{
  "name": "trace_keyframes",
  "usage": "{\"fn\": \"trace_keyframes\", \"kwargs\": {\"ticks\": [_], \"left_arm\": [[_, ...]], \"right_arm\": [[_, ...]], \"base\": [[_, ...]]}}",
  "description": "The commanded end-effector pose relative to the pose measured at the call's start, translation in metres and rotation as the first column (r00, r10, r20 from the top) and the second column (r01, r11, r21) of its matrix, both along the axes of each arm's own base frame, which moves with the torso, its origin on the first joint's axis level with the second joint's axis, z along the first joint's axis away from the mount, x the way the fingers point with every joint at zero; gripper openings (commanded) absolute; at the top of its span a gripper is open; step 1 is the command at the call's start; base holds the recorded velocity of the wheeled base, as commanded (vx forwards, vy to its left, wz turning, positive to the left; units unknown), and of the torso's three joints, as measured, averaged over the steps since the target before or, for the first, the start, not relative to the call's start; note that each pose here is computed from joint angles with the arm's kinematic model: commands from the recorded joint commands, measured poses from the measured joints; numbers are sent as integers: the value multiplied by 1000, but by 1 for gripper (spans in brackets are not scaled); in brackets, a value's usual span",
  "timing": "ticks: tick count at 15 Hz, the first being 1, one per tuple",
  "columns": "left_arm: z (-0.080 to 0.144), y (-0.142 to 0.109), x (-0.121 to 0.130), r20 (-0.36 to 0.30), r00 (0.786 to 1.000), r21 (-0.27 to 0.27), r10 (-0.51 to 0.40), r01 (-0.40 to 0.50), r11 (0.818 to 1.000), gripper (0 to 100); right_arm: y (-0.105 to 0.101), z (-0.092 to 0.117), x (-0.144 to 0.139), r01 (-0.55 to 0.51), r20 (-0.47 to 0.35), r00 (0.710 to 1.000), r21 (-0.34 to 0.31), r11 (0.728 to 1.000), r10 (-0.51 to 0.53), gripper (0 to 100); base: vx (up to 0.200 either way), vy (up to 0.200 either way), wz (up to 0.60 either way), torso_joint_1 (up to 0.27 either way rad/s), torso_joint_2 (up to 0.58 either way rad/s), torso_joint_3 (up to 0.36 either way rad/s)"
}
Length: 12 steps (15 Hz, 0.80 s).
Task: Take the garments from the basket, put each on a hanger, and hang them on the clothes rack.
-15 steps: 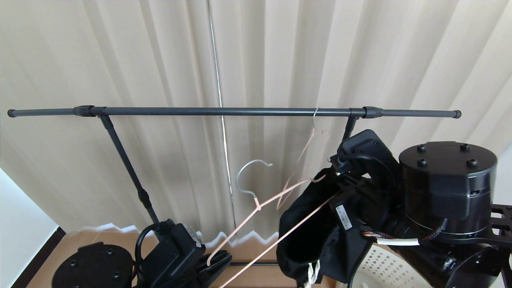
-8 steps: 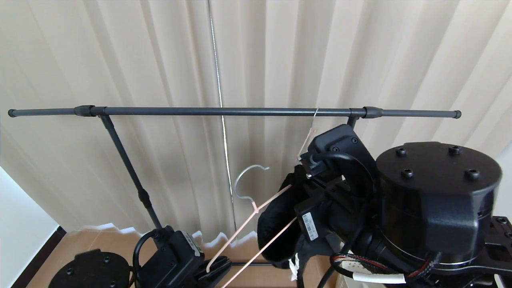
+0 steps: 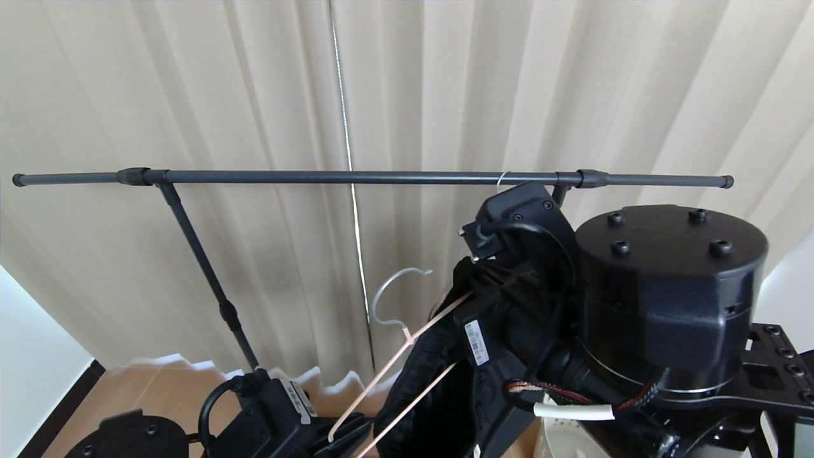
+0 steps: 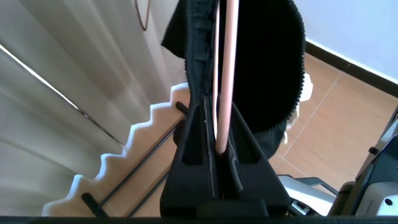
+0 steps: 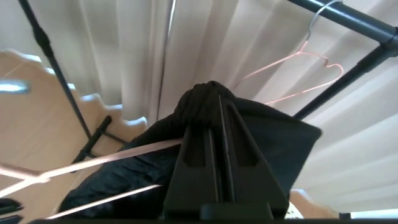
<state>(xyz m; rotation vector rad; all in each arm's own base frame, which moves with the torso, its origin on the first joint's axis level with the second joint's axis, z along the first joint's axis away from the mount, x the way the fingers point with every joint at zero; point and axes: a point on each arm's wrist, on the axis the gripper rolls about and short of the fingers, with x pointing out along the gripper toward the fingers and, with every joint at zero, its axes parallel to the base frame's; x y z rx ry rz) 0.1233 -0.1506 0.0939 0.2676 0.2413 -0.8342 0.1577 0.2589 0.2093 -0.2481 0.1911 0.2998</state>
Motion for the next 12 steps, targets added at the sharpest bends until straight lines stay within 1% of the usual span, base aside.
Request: {"fn": "trace_keyframes", "kwargs": {"ticks": [1, 3, 4, 5, 9, 10, 12], "left_arm": [[-2, -1, 1, -7, 1000, 5, 2, -2, 1000, 0], [-4, -2, 3, -13, 1000, 14, 6, -6, 1000, 0], [-5, -2, 3, -18, 1000, 14, 8, -7, 1000, 0], [-4, -3, 3, -17, 1000, 12, 8, -7, 1000, 0], [-4, -2, 3, -18, 1000, 11, 10, -10, 1000, 0], [-4, -2, 3, -18, 1000, 11, 10, -10, 1000, 0], [-4, -2, 3, -14, 1000, 11, 9, -9, 1000, 0]], "right_arm": [[8, 0, -12, -45, -3, 999, 19, 999, 45, 0], [14, 2, -23, -83, 0, 997, 47, 995, 83, 0], [18, 4, -29, -105, 13, 994, 79, 991, 105, 0], [19, 5, -32, -116, 19, 993, 89, 989, 115, 0], [21, 4, -34, -124, 22, 992, 96, 988, 123, 0], [21, 4, -34, -121, 21, 993, 102, 987, 120, 100], [17, 6, -31, -100, 19, 995, 127, 987, 98, 100]], "base": [[0, 0, 0, 0, 0, 0], [0, 0, 0, 0, 0, 0], [0, 0, 0, 0, 0, 0], [0, 0, 0, 0, 0, 0], [0, 0, 0, 0, 0, 0], [0, 0, 0, 0, 0, 0], [0, 0, 0, 0, 0, 0]]}}
